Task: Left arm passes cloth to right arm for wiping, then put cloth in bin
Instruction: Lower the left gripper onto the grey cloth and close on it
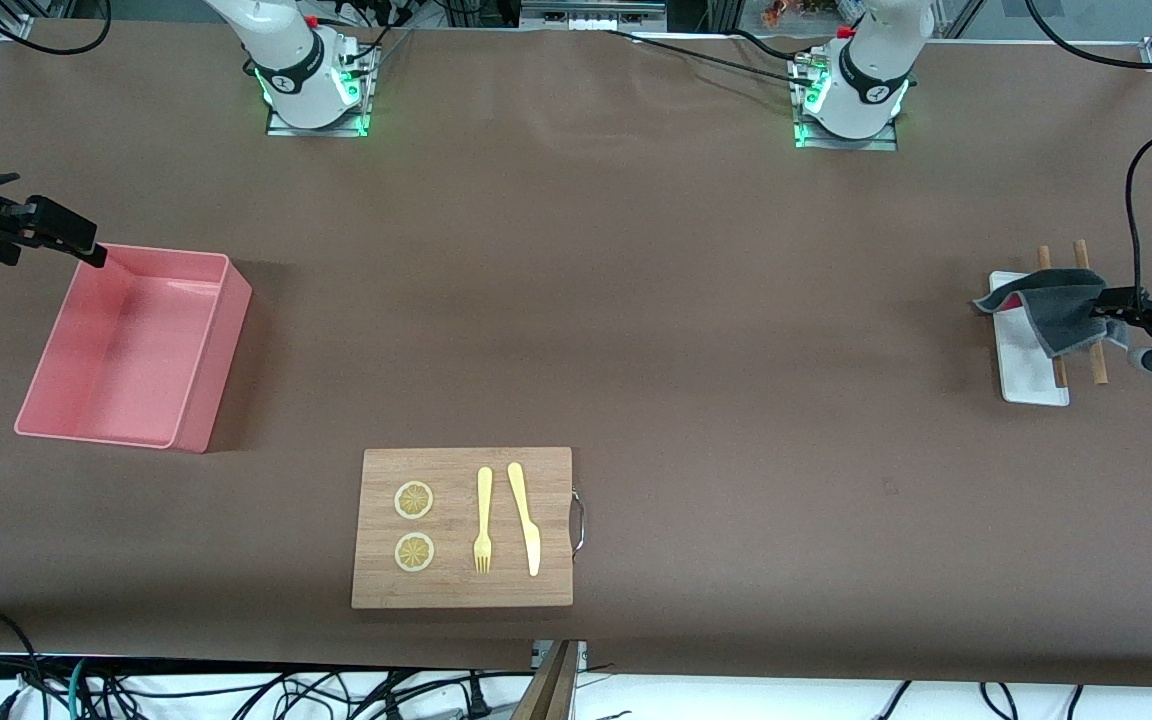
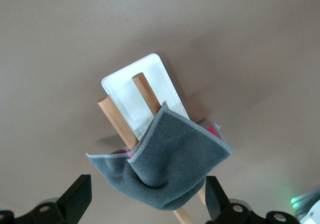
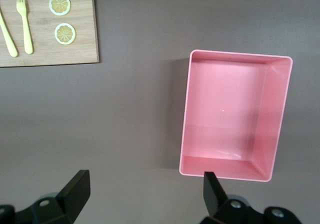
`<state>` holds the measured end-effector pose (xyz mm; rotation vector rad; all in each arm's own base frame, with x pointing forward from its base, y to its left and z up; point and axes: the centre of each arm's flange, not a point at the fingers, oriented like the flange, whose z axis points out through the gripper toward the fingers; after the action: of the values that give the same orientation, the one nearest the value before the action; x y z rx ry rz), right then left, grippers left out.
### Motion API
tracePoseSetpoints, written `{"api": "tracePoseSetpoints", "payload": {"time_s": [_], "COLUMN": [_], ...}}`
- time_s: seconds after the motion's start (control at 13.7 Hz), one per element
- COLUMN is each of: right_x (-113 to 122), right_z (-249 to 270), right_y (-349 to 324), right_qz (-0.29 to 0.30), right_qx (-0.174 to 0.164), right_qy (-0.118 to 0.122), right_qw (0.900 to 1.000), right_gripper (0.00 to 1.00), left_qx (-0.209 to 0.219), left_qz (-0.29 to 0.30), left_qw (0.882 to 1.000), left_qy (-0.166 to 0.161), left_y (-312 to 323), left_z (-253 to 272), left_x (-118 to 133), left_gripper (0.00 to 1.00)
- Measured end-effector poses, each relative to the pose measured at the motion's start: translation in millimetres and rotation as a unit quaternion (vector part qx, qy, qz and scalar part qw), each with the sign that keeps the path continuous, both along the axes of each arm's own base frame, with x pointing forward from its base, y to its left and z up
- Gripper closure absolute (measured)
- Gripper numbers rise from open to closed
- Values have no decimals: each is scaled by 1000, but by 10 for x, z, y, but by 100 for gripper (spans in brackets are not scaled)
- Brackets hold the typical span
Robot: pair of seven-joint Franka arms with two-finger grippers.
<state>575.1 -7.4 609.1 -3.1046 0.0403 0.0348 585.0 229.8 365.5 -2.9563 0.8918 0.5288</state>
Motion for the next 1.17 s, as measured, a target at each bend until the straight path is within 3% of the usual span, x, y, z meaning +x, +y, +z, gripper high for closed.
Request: {"api": "tracePoseSetpoints", "payload": {"time_s": [0.22,0.44,0.8,1.17], "right_x": [5,8,9,9], "right_z": [-6,-4,-2,-1], "right_y": [2,1,2,-2], "right_qz": [0,0,0,-1], "right_qx": [2,2,2,2], "right_qy": [0,0,0,-1], "right_qw": [1000,1000,1000,1000], "right_gripper": [0,0,0,0], "left_qx": [-29,-44,-60,-89], "left_qz": [-89,-145,-168,-154], "left_qw": [996,988,983,984], "left_qy": [-8,-32,-31,-26], "left_y": [207,510,477,392], "left_z": [-239,-459,-479,-621], "left_x": [-172,-577,-723,-871], "left_gripper": [0,0,0,4]}}
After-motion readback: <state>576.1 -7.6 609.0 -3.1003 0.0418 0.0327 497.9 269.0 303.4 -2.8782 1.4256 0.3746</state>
